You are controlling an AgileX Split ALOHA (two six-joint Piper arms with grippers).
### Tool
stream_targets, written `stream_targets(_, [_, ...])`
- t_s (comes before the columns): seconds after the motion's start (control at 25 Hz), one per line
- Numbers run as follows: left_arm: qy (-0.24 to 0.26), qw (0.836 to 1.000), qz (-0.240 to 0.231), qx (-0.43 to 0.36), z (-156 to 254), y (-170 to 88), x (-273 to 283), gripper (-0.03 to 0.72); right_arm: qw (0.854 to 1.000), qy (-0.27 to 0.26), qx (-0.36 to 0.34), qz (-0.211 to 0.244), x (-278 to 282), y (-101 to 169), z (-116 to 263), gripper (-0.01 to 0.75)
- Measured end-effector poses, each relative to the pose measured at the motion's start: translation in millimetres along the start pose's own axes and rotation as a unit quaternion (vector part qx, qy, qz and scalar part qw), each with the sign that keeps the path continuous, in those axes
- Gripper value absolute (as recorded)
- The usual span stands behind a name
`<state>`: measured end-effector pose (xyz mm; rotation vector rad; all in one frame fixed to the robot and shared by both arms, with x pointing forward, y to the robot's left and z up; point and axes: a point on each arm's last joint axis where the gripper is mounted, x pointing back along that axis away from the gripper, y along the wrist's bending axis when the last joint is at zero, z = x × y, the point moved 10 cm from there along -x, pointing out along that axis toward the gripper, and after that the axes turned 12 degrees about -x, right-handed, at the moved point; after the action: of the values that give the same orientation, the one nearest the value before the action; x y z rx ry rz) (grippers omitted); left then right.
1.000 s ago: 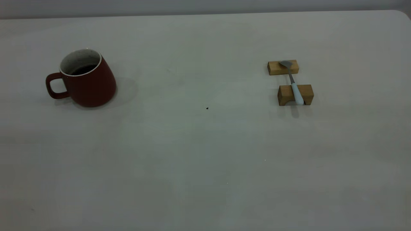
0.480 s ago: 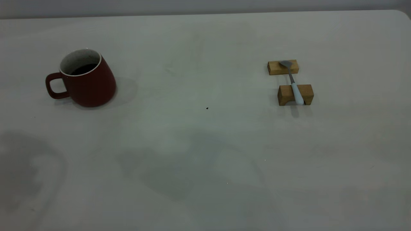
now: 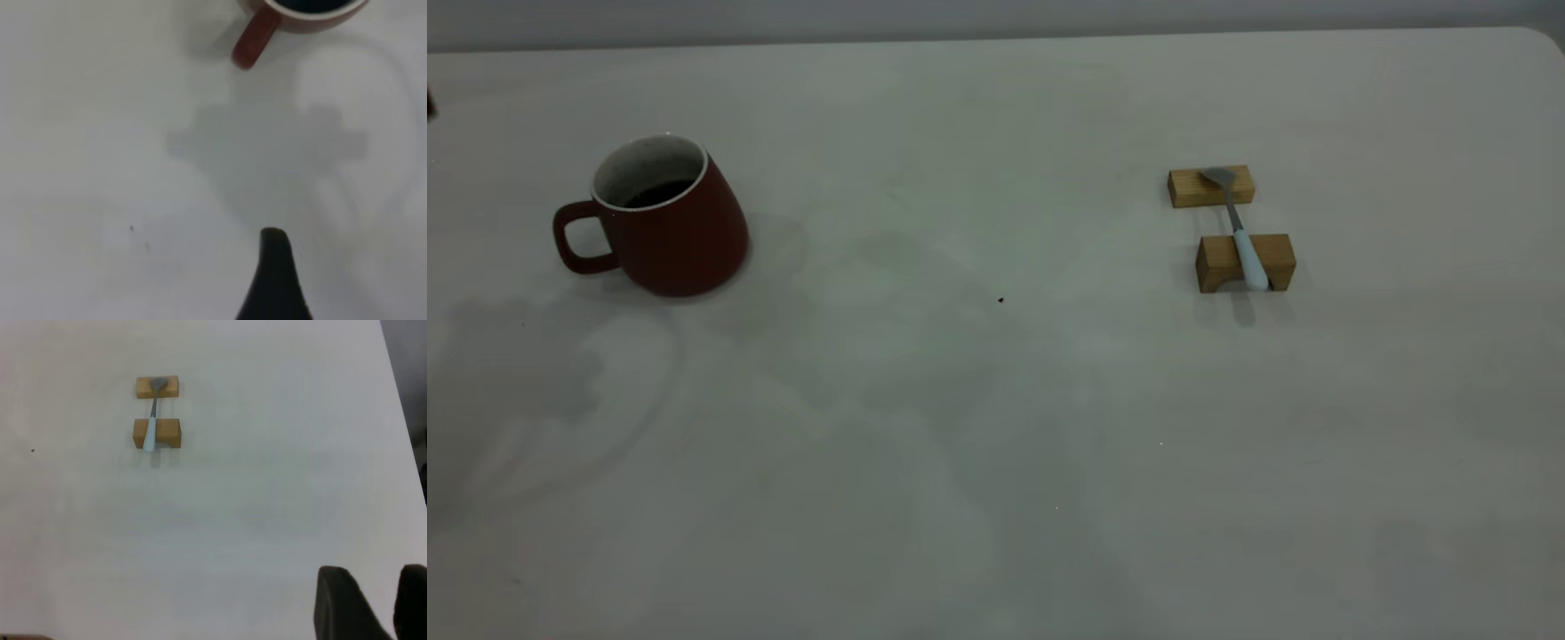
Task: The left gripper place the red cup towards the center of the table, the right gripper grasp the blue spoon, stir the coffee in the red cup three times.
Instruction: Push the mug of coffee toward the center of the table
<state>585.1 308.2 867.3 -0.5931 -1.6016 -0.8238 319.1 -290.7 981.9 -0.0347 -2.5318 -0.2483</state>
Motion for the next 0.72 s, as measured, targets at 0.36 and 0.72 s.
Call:
stream_targets(0.36, [0.023,0.995,0.033,-0.095,-21.4,19.2,-67.6,0.638,1.0,0.0,0.0,0.0,0.0,0.0,0.0,0.237])
stream_targets(0.72, [0.017,0.987,0.024,-0.161,-33.7,30.5,-116.8,0.611,1.0,0.0,0.0,0.0,0.0,0.0,0.0,0.237])
